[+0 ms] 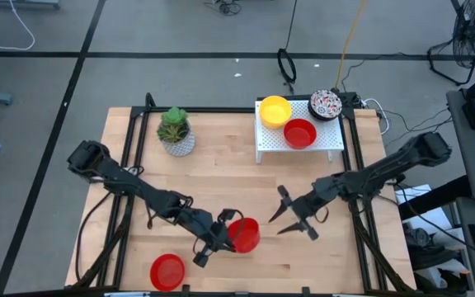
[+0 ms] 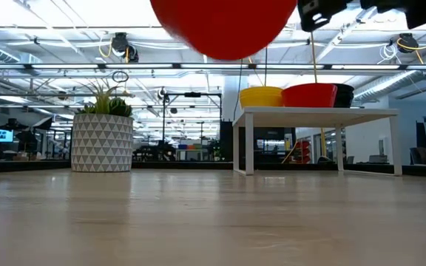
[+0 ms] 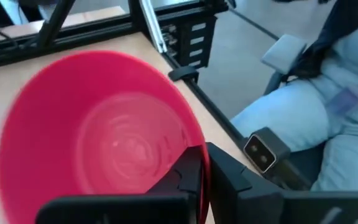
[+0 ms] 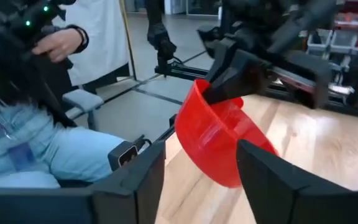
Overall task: Pick & Place Mini bowls
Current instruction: Stack the red bowl on top of the red bowl on the shelf
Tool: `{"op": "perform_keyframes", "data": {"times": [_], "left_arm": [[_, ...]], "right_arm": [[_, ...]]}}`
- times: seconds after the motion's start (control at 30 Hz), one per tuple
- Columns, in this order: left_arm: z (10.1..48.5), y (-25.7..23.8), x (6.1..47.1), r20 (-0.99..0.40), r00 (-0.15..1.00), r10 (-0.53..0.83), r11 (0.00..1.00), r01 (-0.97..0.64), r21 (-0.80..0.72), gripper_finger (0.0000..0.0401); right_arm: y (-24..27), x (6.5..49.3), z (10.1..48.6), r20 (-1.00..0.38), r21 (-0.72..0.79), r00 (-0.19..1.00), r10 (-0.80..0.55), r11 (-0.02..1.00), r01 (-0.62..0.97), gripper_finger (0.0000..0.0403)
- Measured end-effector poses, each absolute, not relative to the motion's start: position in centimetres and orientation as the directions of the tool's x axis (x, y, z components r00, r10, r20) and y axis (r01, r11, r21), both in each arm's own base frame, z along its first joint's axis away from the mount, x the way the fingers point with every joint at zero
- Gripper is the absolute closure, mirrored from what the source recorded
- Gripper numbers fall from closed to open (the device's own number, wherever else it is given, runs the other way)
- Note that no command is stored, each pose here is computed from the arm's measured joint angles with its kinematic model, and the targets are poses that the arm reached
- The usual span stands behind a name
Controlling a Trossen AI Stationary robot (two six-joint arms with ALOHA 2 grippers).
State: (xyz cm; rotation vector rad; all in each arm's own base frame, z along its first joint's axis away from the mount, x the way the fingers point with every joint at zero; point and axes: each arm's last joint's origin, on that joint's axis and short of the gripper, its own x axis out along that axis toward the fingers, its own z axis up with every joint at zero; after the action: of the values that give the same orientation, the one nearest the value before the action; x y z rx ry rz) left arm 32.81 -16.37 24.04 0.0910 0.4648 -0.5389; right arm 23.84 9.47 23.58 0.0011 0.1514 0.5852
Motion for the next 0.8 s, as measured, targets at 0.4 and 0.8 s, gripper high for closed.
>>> {"op": "perform_keyframes", "data": {"times": [0.4,0.8], "left_arm": [[24.1,-16.1,32.9,-0.437,0.702,-0.563,0.805,0.586,-0.095,0.0393],[24.1,-16.2,32.9,-0.432,0.699,-0.570,0.791,0.609,-0.060,0.0395]], "right_arm": [[11.6,28.4,23.7,-0.178,-0.115,0.795,0.580,0.790,-0.602,0.0192],[13.1,31.2,21.4,-0.221,-0.064,0.650,0.727,0.654,-0.754,0.0201]]}}
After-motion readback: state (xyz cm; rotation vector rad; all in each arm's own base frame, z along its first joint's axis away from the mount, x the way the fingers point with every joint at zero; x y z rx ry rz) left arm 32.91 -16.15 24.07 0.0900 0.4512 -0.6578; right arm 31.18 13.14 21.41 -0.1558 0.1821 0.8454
